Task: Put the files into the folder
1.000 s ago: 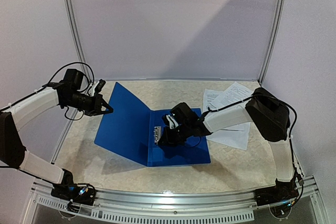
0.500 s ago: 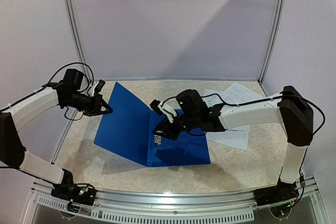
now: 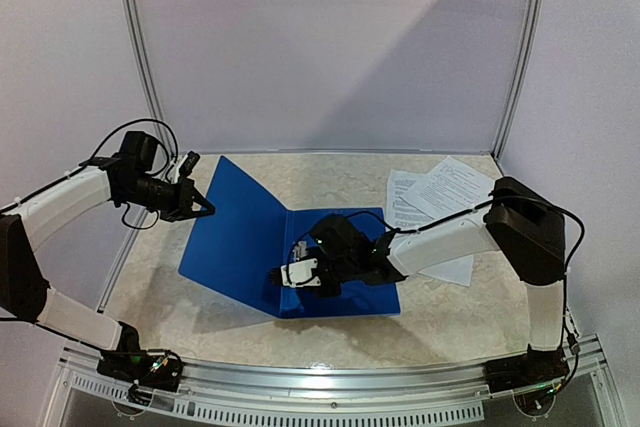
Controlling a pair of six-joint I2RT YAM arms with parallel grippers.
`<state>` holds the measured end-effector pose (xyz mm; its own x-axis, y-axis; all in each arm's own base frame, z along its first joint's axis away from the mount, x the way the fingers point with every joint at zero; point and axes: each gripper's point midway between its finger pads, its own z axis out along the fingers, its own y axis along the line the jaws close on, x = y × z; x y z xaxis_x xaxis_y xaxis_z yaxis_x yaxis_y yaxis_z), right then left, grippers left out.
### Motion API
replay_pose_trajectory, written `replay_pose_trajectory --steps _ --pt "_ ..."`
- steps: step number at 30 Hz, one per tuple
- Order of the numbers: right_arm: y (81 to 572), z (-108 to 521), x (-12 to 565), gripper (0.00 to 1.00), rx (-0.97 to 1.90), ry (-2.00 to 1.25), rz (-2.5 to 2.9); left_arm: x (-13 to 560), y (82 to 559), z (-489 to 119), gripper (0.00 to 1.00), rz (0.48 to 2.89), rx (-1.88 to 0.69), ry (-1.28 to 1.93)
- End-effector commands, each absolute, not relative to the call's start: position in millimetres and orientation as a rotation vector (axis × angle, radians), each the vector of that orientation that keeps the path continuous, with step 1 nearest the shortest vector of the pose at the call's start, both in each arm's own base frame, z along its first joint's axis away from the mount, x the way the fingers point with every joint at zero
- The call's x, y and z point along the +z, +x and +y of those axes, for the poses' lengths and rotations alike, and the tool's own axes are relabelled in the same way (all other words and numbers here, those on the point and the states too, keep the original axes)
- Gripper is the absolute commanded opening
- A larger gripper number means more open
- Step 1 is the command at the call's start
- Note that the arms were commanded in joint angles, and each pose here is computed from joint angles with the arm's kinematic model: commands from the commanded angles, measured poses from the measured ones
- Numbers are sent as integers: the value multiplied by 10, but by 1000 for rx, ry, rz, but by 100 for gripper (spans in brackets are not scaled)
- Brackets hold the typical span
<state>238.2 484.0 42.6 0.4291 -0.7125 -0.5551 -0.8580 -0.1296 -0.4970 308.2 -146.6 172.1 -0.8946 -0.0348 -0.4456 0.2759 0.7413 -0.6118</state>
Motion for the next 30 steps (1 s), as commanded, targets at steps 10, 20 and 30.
replay_pose_trajectory --steps 10,20,30 --pt "2707 4851 307 28 55 -1844 1347 1797 3064 -1439 0 2478 -982 198" --pt "2748 4836 159 18 37 -1888 1370 1794 3068 -1429 0 2478 -982 192" --pt "2796 4761 89 8 14 -1891 1407 1795 3073 -1427 0 2477 -981 190"
